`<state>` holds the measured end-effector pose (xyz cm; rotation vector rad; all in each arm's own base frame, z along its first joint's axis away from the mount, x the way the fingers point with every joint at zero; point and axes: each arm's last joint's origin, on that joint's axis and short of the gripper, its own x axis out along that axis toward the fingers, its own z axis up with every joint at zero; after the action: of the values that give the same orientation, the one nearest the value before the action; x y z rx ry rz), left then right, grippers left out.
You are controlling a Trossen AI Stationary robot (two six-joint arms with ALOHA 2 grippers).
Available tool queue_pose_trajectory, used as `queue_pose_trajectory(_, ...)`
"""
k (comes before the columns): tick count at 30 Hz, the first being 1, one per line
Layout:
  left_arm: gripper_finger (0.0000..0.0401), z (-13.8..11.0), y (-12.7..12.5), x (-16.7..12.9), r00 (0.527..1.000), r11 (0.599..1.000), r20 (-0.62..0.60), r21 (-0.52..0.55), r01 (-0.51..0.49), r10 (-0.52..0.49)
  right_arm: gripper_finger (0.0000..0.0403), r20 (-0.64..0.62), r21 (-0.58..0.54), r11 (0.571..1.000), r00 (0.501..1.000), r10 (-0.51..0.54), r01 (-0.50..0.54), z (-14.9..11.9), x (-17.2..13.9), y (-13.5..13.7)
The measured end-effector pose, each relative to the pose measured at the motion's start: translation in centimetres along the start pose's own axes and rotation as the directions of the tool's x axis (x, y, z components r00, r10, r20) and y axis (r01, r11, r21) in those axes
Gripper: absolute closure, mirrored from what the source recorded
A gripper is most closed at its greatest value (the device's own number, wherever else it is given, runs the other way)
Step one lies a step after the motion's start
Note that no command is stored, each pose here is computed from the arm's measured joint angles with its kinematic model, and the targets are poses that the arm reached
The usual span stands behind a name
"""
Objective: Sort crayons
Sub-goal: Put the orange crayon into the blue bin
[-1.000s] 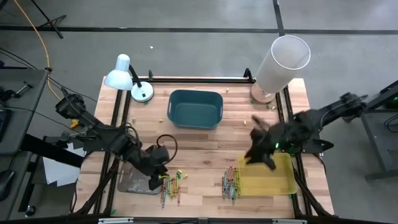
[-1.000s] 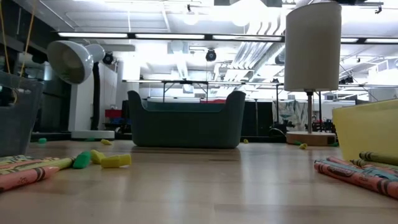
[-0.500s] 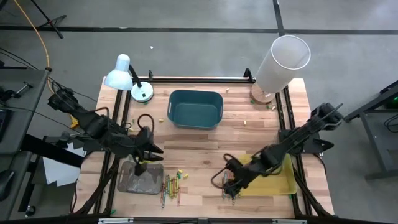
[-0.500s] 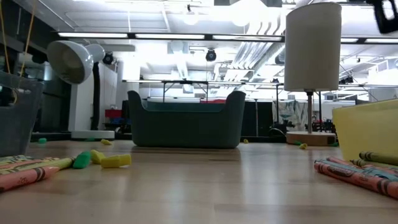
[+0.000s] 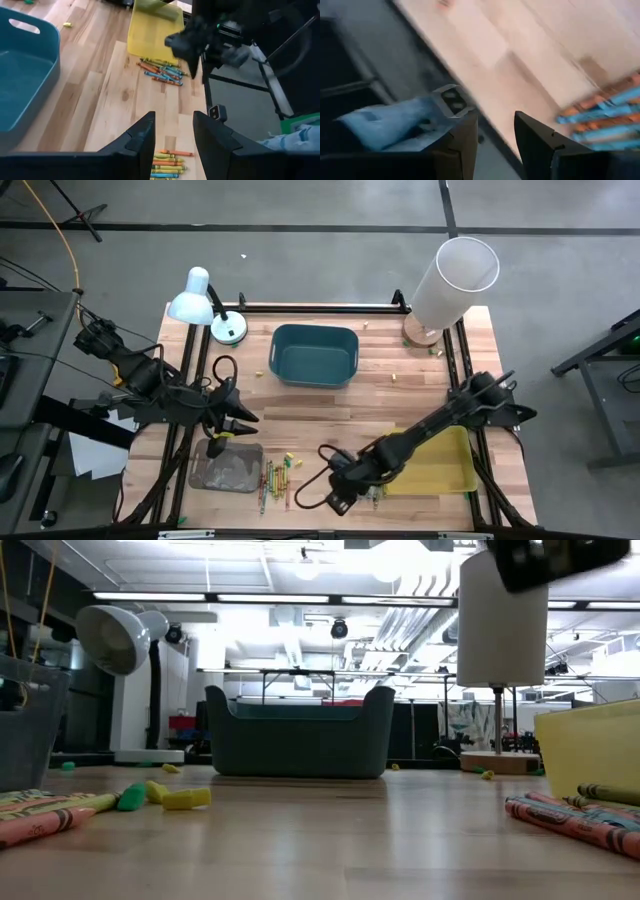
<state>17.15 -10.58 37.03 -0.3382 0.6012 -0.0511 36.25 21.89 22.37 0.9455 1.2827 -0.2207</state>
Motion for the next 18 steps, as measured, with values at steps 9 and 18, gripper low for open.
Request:
queue_pose_trajectory(9,0.0279,0.0,0.0,0.1,1.000,0.999,0.006,-0.032,-0.013,0.014,0.0281,-0.026,0.177,0.945,0.961,-0.275,0.275,1.0,3.3,-2.7)
queue_pose_trajectory(18,0.0279,0.1,0.1,0.1,0.999,0.999,0.028,-0.032,-0.041,0.041,0.0281,-0.015,0.280,0.903,0.941,-0.337,0.328,1.6,5.2,-3.6)
